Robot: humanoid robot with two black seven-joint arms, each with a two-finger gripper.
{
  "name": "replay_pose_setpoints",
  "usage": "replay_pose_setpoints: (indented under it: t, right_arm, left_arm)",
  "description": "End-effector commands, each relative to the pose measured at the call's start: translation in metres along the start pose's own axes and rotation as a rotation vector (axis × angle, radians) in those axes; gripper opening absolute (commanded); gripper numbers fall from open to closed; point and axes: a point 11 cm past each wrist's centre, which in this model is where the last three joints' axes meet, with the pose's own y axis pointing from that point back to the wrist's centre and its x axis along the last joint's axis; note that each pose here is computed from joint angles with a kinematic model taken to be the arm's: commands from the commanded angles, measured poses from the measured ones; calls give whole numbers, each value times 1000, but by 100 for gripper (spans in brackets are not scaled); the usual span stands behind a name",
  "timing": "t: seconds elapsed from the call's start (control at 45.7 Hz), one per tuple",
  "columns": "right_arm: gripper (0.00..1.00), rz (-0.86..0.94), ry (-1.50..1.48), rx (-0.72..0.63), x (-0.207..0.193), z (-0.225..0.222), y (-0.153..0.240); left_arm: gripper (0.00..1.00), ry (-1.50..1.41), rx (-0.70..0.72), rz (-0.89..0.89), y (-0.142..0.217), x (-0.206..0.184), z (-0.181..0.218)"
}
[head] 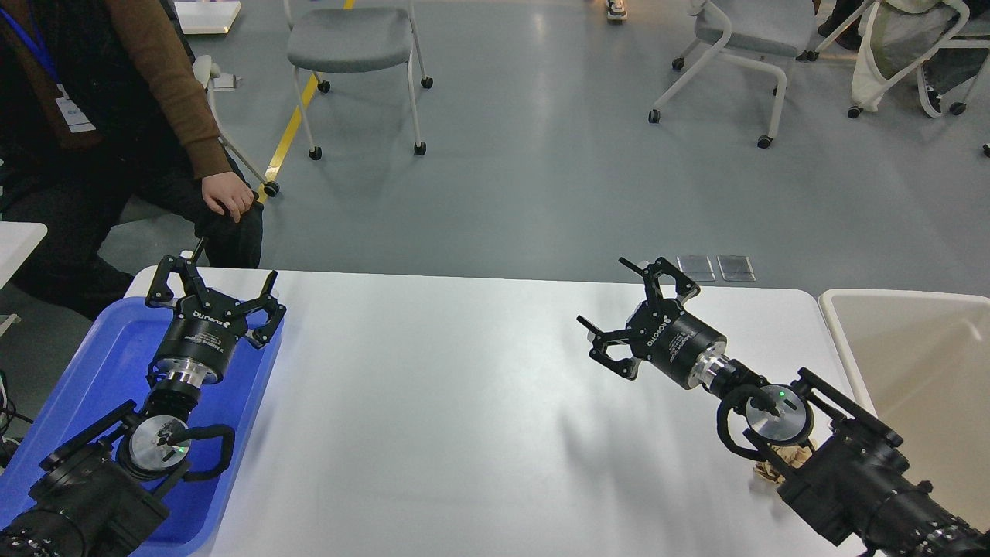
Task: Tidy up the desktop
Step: 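Move the right gripper back, uncovering the crumpled tan paper ball, then raise the right gripper and swing it above the paper ball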
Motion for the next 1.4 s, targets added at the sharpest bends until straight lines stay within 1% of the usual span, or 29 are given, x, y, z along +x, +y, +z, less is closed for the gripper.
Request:
replay_pose_setpoints:
  t: [0.0,0.175,0.46,0.679,0.832,0.942,1.095,1.27,1.314,1.38]
  right_arm:
    - [100,2,-6,10,2,-2,2]
    - [100,2,-2,5,2,-1,2]
    - [100,6,24,19,4,-14,7]
    - [100,-4,78,61,13,-46,25]
    - [100,-26,150,45,6,-59,29]
    - [100,-42,281,21,-3,-77,40]
    - [100,-43,517,-65,-12,-92,59]
    - [100,-41,743,-109,-32,-139,88]
    - [100,-17,803,-142,-30,-148,95]
    - [100,19,944,-235,-24,-155,105]
  left_arm:
    - [100,-1,0,-1,0,0,0]
    - [100,1,-1,0,0,0,0]
    - [100,1,-1,0,0,0,0]
    - [100,1,-1,0,0,0,0]
    - [100,1,-1,0,0,0,0]
    - [100,1,-1,0,0,0,0]
    - [100,1,-1,0,0,0,0]
    - [100,1,-2,0,0,0,0]
    - [100,2,-2,-1,0,0,0]
    - [100,2,-2,-1,0,0,0]
